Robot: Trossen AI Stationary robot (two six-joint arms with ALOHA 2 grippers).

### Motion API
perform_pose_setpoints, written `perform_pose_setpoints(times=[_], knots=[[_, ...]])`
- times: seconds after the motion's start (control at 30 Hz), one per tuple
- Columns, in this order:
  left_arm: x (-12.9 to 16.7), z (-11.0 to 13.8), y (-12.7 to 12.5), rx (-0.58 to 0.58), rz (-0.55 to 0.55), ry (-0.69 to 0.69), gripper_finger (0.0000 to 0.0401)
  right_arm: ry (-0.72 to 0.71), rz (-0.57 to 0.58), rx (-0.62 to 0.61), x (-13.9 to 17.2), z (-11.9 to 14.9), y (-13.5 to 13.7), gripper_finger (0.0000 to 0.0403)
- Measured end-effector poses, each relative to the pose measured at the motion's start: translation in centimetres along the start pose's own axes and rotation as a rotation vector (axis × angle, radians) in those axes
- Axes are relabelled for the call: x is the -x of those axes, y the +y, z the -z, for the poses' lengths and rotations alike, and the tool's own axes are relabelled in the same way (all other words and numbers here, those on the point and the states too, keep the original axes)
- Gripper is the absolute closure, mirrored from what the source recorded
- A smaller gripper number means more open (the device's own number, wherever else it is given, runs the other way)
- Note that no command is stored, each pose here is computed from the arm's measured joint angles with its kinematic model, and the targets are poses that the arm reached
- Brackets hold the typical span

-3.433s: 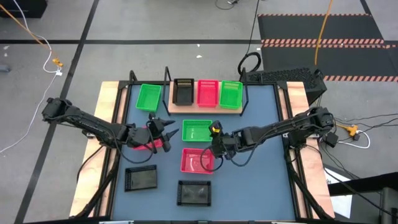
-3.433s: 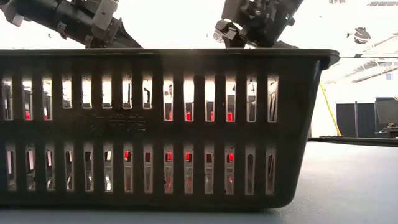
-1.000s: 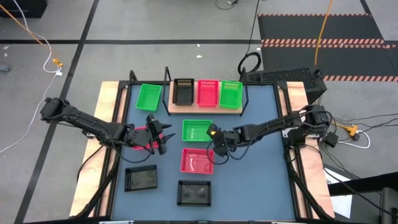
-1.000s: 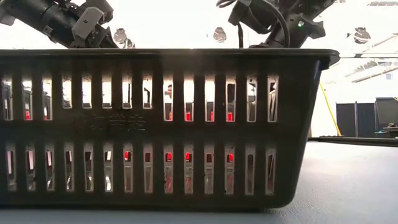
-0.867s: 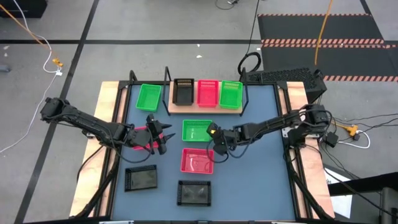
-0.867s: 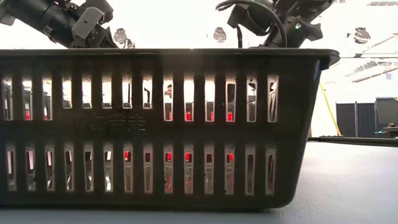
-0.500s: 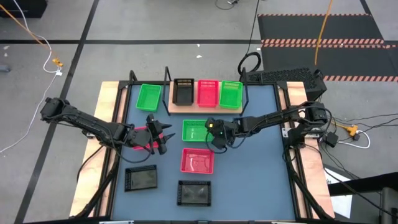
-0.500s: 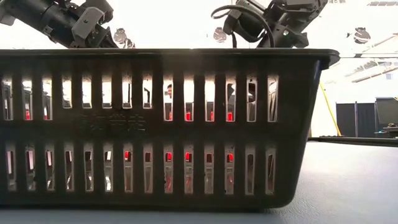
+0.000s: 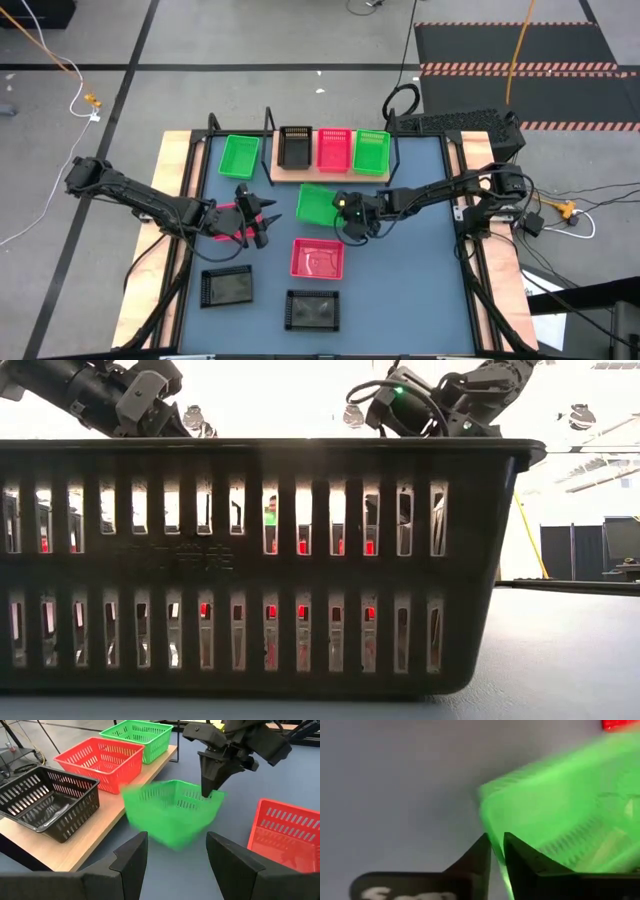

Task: Stack baskets on shelf by color
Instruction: Stack the bottom green bin on top of the green bin on the shelf

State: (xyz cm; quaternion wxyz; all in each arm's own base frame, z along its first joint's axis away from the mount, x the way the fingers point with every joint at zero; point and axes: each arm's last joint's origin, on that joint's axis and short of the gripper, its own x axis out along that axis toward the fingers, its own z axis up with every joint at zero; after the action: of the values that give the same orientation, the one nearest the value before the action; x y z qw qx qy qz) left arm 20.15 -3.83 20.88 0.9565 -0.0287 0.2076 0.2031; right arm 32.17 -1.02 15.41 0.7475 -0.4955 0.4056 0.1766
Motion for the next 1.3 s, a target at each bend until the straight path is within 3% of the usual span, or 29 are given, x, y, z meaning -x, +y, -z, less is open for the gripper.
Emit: perform_pose_setpoints(times=[0.13, 0.27, 0.53, 0.77, 0.97, 1.17, 1.3], knots=[[0.0, -0.2, -0.1, 0.001, 0.003, -0.010, 0.0199, -0.010, 0.007, 0.009, 0.3, -0.5, 0.1, 0.0394], [0.1, -0.9, -0.2, 0.007, 0.008, -0.028, 0.0199, -0.046, 0.026, 0.033, 1.4, -1.5, 0.1, 0.0391], [0.3, -2.0, -0.4, 0.003, 0.015, -0.054, 0.0199, -0.161, 0.112, -0.020, 6.1, -3.6, -0.3, 0.0398], [0.3, -2.0, -0.4, 0.025, 0.016, -0.054, 0.0199, -0.273, 0.153, -0.207, 10.3, -4.7, -0.3, 0.0399], [0.3, -2.1, -0.4, 0.048, 0.018, -0.057, 0.0199, -0.308, 0.205, -0.427, 12.4, -4.0, -1.0, 0.0397], [0.3, -2.1, -0.4, 0.047, 0.018, -0.060, 0.0199, -0.133, 0.404, -0.623, 13.0, -2.5, -3.4, 0.0396], [0.3, -2.1, -0.4, 0.045, 0.019, -0.063, 0.0199, -0.008, 0.451, -0.743, 13.7, -2.2, -6.6, 0.0395]])
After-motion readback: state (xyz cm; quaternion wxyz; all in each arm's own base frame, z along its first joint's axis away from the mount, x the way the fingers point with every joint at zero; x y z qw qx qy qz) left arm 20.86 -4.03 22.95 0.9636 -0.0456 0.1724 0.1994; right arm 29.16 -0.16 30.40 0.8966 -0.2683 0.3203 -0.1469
